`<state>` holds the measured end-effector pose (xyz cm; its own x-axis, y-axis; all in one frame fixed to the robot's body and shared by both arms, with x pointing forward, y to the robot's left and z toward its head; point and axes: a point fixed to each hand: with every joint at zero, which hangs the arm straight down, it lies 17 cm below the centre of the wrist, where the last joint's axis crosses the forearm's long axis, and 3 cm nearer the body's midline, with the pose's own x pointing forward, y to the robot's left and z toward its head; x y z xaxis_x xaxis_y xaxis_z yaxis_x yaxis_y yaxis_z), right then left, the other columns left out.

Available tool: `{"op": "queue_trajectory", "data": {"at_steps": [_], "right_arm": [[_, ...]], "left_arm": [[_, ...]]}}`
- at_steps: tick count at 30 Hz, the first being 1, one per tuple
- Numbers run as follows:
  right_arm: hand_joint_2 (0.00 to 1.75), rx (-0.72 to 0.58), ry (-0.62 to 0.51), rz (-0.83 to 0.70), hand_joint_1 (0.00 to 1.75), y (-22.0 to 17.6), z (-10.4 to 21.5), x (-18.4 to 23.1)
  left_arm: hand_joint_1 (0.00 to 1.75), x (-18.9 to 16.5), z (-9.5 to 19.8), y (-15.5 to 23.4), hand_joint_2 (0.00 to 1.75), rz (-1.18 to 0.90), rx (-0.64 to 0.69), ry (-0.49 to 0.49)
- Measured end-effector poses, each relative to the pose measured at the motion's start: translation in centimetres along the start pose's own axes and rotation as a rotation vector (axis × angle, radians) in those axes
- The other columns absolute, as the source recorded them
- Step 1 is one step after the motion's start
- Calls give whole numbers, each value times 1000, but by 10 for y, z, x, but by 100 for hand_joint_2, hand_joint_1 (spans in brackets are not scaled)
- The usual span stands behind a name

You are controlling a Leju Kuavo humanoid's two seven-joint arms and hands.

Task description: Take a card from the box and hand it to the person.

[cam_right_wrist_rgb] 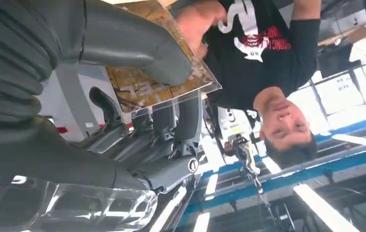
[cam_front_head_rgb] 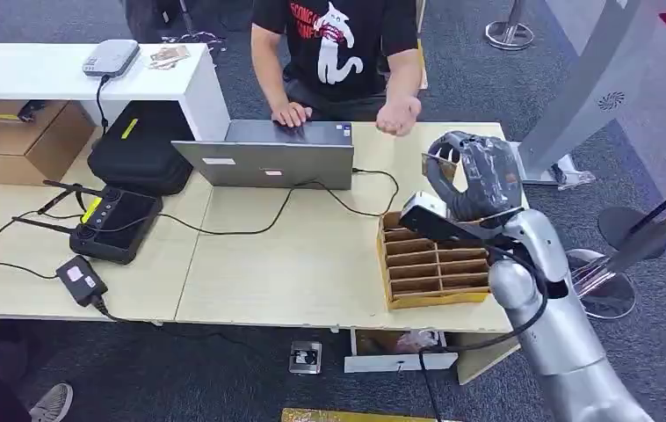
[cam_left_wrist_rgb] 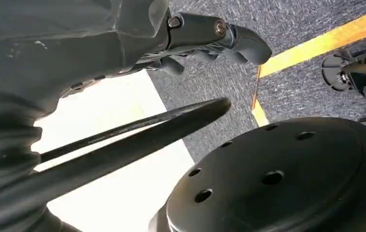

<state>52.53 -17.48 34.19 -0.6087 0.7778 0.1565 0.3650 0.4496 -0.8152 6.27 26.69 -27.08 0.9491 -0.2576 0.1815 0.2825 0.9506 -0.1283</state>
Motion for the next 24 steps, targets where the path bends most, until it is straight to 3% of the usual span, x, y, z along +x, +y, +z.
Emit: {"op": "queue_trajectory", "data": {"at_steps": [6,10,12,13,24], "right_arm": [[175,19,1,-43,154,16,-26,3],[175,40,6,-78,164,28,-41,7],[175,44,7,-86,155,31,-45,9],[175,47,9,-89,0,33,-47,10],[175,84,27,-113,0,51,-54,9]], "left_arm": [[0,1,0,1,175,10,1,-3],[0,2,0,1,175,21,3,-5],[0,1,0,1,175,23,3,-5],[0,1,0,1,175,25,3,-5],[0,1,0,1,175,41,5,-6]]}}
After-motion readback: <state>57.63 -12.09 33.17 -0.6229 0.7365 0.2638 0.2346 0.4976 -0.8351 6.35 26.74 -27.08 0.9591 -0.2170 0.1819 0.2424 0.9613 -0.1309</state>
